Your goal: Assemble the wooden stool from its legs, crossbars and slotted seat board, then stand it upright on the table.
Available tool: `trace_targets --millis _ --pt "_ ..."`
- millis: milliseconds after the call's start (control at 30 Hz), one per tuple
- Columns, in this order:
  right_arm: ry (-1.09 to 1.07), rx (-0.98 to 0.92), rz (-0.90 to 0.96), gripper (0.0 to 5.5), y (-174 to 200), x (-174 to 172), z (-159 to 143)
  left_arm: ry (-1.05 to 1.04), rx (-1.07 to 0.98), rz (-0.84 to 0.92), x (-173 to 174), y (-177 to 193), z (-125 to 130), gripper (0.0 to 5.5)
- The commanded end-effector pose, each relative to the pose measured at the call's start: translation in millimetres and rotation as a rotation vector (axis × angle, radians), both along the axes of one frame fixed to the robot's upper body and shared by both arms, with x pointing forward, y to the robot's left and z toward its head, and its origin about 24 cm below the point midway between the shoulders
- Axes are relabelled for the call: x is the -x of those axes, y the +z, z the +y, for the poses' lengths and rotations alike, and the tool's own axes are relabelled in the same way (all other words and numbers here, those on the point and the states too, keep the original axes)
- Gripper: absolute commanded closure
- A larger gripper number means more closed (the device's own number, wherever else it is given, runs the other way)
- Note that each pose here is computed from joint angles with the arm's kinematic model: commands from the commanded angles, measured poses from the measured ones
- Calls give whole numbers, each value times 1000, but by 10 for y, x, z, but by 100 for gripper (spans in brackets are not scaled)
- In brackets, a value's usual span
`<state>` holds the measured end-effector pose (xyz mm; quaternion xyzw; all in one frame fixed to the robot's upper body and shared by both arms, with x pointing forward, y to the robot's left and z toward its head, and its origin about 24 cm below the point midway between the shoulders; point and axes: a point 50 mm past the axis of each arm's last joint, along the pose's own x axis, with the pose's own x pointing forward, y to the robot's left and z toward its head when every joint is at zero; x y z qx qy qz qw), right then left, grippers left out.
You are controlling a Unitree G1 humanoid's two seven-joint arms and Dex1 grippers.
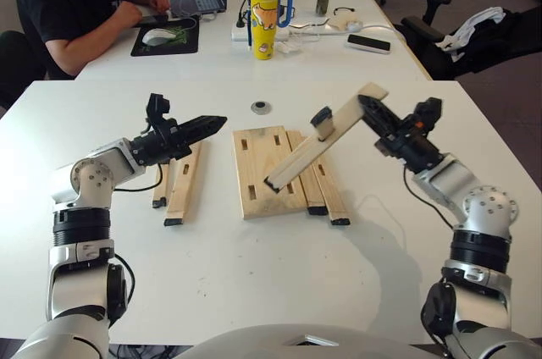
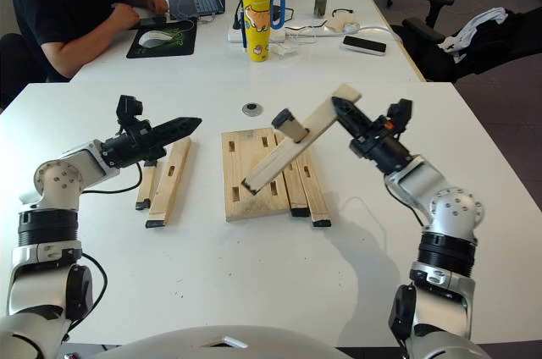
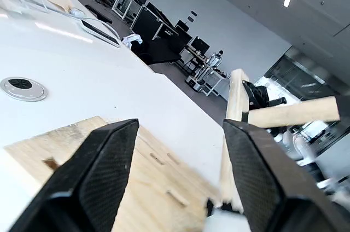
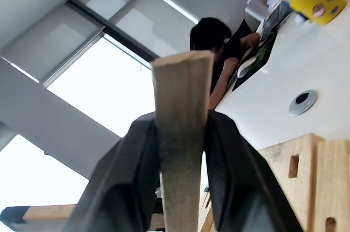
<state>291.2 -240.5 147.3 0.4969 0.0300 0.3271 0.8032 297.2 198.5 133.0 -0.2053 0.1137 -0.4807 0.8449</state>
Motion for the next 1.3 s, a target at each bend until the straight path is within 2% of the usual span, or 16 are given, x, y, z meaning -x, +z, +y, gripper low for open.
trace_targets --millis 33,133,233,467,600,800,1100,1300 --pt "-231 -8 -75 446 291 -113 -532 -165 -218 -189 319 -193 -420 266" --pt "-316 -12 -118 446 368 -129 -683 -318 -493 -397 468 -444 -708 266" --pt "-310 -20 -123 446 367 -155 -643 -347 -625 -523 463 -568 -856 266" --pt "-265 -15 -68 446 232 -198 -367 -340 -825 -648 453 -782 -973 266" --pt "-248 -15 -45 446 191 -191 -241 -369 -1006 -732 453 -921 -979 266" --pt "-223 32 -30 446 157 -212 -56 -229 -1107 -602 415 -1078 -1006 266" --pt "-263 202 4 446 4 -219 457 -146 -1138 -413 502 -1214 -1044 266" --pt "-360 266 3 446 68 -92 493 -69 -1161 -351 503 -1226 -1088 266"
